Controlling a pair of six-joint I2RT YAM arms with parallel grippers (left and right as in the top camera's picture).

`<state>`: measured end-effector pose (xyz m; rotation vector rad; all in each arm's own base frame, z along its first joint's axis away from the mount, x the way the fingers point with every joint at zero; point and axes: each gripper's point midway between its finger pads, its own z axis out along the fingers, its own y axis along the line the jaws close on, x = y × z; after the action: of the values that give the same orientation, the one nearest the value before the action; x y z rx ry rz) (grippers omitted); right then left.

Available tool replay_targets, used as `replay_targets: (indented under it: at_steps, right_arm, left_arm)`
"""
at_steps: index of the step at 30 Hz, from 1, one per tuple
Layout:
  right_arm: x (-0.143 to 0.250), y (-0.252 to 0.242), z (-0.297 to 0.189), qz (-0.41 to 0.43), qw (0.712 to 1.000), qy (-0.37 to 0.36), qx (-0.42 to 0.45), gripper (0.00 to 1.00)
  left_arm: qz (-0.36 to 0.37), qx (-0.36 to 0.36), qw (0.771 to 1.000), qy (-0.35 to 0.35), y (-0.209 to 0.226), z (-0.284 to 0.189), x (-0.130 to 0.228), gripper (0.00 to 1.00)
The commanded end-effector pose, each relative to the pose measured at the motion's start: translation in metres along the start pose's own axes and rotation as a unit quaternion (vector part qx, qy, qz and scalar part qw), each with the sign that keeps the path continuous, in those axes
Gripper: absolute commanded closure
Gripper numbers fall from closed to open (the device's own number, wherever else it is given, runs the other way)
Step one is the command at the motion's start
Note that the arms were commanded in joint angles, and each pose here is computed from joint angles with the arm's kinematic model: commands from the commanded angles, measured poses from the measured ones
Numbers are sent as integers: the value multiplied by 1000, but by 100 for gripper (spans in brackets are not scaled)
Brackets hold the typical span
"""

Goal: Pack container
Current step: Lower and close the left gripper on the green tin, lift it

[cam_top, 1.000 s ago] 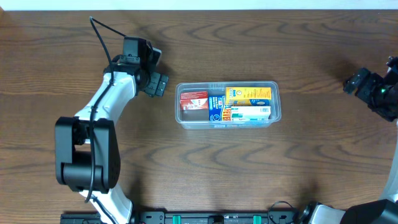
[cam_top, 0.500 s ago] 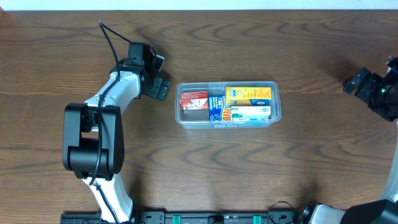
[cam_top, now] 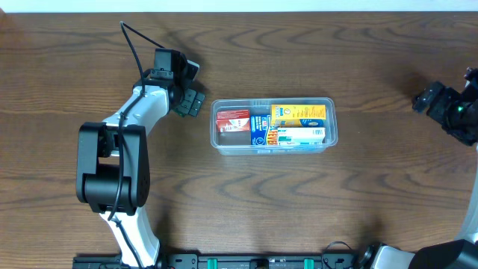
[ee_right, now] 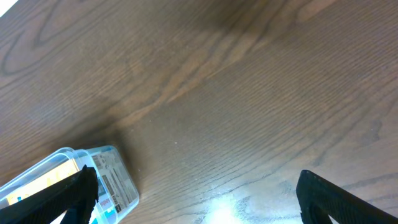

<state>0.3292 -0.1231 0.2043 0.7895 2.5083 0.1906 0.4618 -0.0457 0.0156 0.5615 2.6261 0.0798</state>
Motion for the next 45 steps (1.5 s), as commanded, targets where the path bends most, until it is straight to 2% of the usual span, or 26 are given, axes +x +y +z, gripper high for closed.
replay_targets:
  at_steps: [1,11,34,38,41,45]
  right_arm:
    - [-5,0,-3,6,1000,-6,-2,1]
    - [-4,0,-3,7,1000,-6,-2,1]
    - [-4,0,-3,6,1000,-5,-2,1]
    - [-4,1,-2,6,1000,-5,-2,1]
    - [-4,1,-2,6,1000,-5,-2,1]
    - [-4,1,-2,6,1000,-5,-2,1]
  left_arm:
    - [11,2,1000,-2,1,3,-3,5]
    - [11,0,1000,-8,2,3,-6,10]
    - [11,5,1000,4,-2,20,2,10]
    - [10,4,1000,3,-1,20,2,18]
    - [10,4,1000,3,-1,20,2,29]
    - [9,4,1000,2,-2,20,1,31]
